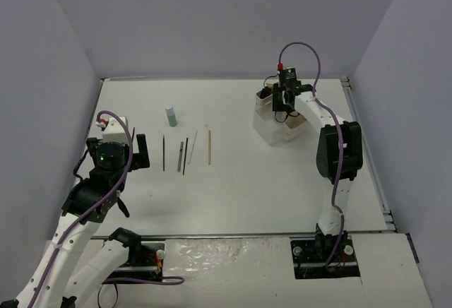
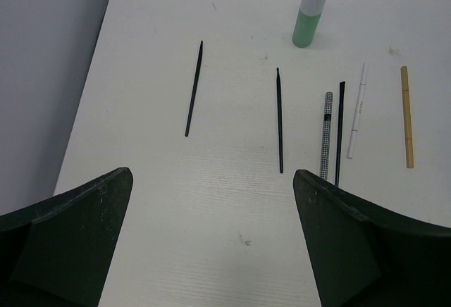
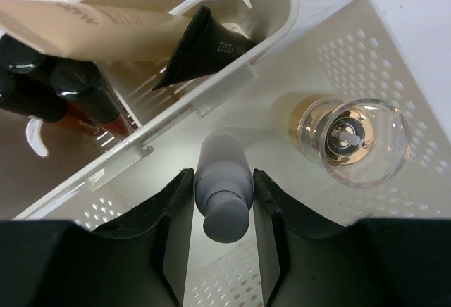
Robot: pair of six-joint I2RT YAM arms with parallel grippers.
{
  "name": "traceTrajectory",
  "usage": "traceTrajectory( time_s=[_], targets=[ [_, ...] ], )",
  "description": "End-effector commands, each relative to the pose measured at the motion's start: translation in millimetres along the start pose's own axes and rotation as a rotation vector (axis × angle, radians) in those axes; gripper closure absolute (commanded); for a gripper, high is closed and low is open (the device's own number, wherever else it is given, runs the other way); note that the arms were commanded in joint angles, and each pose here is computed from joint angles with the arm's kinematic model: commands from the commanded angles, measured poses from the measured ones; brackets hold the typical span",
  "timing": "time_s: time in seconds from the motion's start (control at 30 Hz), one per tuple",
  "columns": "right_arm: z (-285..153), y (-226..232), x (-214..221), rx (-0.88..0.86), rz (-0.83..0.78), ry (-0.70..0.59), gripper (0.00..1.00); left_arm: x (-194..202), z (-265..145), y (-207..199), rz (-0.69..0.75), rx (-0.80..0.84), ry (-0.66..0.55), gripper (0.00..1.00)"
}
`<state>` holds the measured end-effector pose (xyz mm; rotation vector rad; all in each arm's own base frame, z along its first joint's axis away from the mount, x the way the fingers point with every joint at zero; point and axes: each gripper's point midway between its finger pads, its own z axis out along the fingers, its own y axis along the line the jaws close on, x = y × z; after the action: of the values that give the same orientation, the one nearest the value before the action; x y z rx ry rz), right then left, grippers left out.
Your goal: Organize the makeup
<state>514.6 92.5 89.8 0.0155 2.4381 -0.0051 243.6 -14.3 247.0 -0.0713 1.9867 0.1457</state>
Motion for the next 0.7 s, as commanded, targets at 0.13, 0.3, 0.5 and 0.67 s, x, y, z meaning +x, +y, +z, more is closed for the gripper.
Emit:
traceTrajectory(
  time_s=[0.13, 0.3, 0.5, 0.67],
  targets=[
    [-7.3, -6.2, -32.5, 0.043, -0.013, -0.083, 0.98, -15.7, 2.3, -2.8, -0.025, 0.012, -0.046, 0.03],
    [-5.4, -4.3, -29.6, 0.033, -0.015, -0.072, 0.82, -15.3, 3.2, -3.5, -0.027, 0.015, -0.043, 0.03],
    [-6.4, -1.9, -28.9, 0.018, -0.017, -0.067, 0.69, -14.4, 3.5, -3.0, -0.026, 0.014, -0.040, 0.03],
    [-10.7, -1.1, -33.7, 0.013, -0.015, -0.079, 0.62, -14.7, 3.7, -2.4, -0.029, 0.012, -0.041, 0.03]
  ],
)
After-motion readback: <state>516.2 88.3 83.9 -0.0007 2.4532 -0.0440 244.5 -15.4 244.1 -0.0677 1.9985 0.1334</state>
